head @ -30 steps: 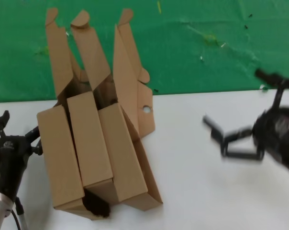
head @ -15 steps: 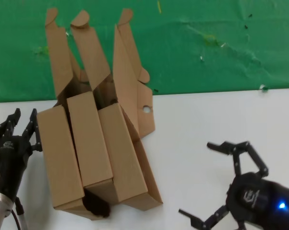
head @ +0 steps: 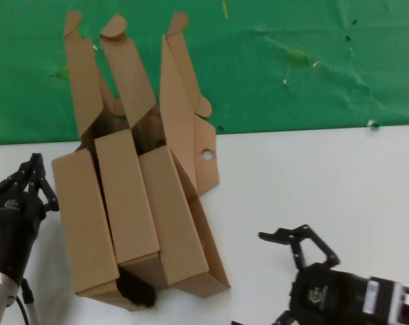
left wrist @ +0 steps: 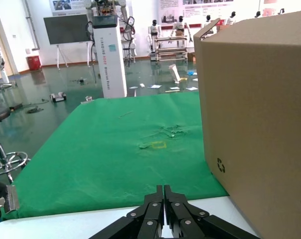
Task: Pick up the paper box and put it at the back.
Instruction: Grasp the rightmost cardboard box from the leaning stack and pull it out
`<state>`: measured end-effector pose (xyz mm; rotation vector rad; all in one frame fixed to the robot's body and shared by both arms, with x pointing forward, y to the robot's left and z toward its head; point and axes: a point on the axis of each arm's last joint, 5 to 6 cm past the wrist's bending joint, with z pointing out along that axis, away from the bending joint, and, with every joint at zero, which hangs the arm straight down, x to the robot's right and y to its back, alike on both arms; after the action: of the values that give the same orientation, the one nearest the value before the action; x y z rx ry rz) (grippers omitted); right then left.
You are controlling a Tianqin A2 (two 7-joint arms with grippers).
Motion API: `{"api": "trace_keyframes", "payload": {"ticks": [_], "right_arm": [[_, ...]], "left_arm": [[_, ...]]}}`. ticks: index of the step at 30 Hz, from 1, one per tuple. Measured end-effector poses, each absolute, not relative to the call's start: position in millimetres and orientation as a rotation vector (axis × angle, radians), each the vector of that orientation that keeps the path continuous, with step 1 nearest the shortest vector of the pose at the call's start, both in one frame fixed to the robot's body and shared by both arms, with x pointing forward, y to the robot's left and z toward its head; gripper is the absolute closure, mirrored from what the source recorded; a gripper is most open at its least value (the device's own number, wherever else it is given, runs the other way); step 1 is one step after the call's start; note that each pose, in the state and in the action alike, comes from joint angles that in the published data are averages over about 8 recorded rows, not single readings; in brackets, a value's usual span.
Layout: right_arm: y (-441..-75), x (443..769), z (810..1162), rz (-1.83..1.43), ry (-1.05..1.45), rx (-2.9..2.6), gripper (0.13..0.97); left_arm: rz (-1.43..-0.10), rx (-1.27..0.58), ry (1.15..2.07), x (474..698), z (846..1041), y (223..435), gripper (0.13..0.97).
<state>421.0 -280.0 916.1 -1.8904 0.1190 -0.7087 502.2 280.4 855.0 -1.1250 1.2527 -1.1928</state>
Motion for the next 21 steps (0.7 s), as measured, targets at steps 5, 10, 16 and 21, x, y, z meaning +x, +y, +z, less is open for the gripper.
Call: {"api": "trace_keyframes", "payload": {"ticks": [5,10,16,21], "right_arm": [[-269,431,910,-0.684,0.100,-1.908,0.198],[-259,438,906,-0.660,0.085,-1.919,0.263],[-253,441,902,-0.637,0.073,-1.929,0.306],[-250,442,901,-0.623,0.068,-1.935,0.415]], "left_arm": [[-1.193,-1.125,1.253,502,855.0,280,0.946],[-1.193,-1.125,1.253,502,855.0,280,0.948],[-1.193,-1.125,1.253,502,855.0,280,0.954],[-1.193,-1.125,1.253,502,855.0,280,0.954]]}}
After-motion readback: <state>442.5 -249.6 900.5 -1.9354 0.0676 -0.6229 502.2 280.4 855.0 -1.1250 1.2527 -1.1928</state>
